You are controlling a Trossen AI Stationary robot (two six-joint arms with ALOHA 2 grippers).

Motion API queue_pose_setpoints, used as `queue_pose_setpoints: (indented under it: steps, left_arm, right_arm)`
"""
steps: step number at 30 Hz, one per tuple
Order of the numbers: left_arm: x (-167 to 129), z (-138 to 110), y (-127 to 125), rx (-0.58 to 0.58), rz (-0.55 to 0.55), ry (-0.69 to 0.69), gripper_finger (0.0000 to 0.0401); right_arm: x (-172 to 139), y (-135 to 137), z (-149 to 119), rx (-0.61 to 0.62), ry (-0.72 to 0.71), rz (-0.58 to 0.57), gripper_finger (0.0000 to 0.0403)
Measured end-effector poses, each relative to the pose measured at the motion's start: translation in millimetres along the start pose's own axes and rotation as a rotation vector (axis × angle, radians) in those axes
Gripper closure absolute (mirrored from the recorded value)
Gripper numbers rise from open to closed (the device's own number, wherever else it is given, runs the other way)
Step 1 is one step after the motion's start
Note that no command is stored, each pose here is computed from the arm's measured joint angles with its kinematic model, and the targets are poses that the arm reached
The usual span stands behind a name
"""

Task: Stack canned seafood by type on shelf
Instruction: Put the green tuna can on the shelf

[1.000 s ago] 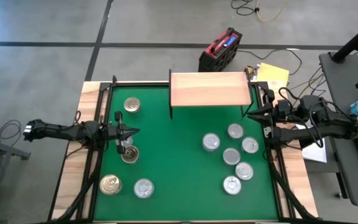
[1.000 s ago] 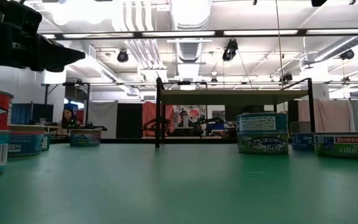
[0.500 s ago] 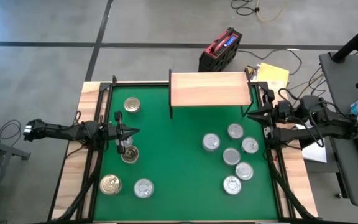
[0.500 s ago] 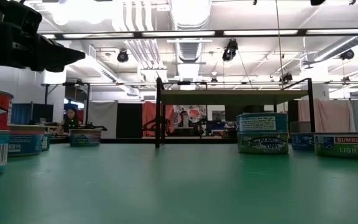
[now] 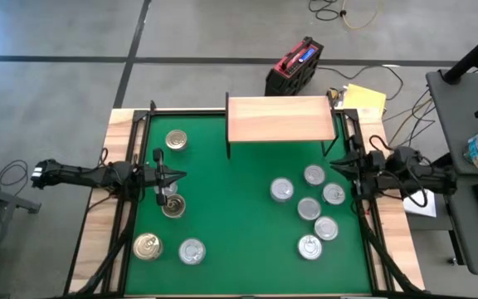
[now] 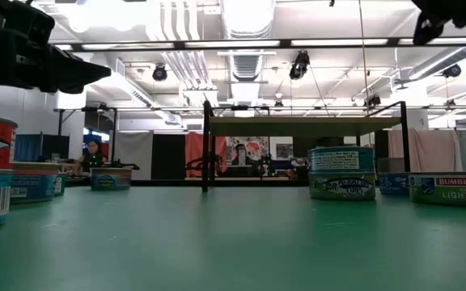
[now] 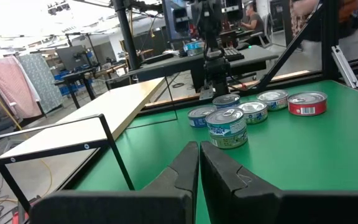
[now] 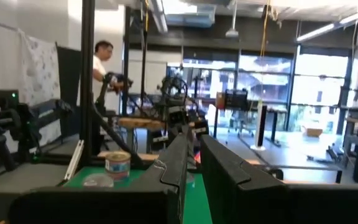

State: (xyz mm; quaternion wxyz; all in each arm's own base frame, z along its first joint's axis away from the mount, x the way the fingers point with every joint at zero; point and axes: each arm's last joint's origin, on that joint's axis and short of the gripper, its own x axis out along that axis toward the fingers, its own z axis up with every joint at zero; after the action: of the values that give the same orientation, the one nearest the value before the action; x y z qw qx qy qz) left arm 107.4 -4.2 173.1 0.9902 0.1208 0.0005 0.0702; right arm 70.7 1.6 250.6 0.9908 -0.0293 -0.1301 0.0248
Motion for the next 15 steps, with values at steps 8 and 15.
queue_pose_setpoints:
  steps: [8,15]
  left_arm:
    - [0,1,0,0.006,0.001,-0.006,0.0401]
    - [0,1,0,0.005,0.002,-0.01,0.0401]
  right_arm:
    - [11,1,-26,0.013,-0.078,0.019,0.0364]
    - [11,2,-47,-0.006,-0.165,0.01,0.0364]
